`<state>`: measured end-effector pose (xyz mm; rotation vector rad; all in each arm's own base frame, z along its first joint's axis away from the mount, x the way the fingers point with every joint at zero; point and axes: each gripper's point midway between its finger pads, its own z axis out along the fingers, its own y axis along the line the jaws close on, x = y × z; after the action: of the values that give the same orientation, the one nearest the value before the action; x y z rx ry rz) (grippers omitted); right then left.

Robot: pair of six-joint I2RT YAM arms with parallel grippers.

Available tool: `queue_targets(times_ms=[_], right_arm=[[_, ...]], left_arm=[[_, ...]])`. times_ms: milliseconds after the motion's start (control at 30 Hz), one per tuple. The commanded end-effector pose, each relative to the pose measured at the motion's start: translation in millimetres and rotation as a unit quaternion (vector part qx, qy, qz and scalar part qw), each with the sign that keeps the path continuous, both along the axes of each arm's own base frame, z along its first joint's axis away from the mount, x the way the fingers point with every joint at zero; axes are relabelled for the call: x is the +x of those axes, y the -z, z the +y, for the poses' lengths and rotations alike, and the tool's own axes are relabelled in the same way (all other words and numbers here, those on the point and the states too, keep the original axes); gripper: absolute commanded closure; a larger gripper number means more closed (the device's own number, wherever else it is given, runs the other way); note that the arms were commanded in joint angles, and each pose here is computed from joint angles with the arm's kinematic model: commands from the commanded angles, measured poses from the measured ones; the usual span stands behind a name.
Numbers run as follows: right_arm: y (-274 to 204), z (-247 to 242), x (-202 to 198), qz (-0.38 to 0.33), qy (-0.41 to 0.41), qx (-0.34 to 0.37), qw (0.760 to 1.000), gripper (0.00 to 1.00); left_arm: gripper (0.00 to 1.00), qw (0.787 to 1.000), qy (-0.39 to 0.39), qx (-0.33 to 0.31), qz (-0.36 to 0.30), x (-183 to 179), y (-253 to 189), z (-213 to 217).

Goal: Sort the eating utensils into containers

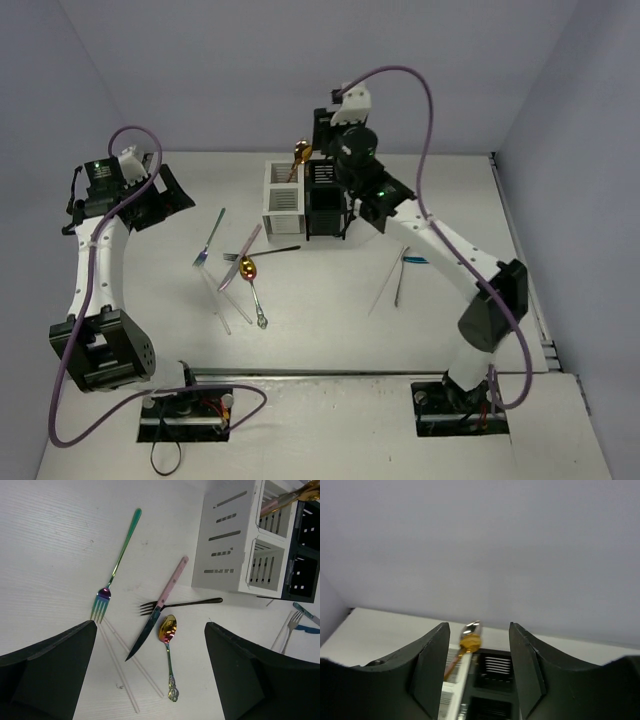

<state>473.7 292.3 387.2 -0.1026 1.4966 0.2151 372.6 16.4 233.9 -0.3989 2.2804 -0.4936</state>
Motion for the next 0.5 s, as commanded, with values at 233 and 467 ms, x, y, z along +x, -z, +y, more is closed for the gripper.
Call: queue_targets(times_ms=[233,467], right_arm=[[96.1,-65.5,-74.3,0.142,-0.068,-0.127,0.979,0.70],[170.4,24.3,-145.8,0.246,-0.218,-0.129,0.936,0.81]], left_arm=[[0.11,0.997,0.003,0.068,-0.033,-21.8,5.8,-14.2],[0.11,0.996,-0.073,0.047,-0.037,-18.2,3.5,7.4]])
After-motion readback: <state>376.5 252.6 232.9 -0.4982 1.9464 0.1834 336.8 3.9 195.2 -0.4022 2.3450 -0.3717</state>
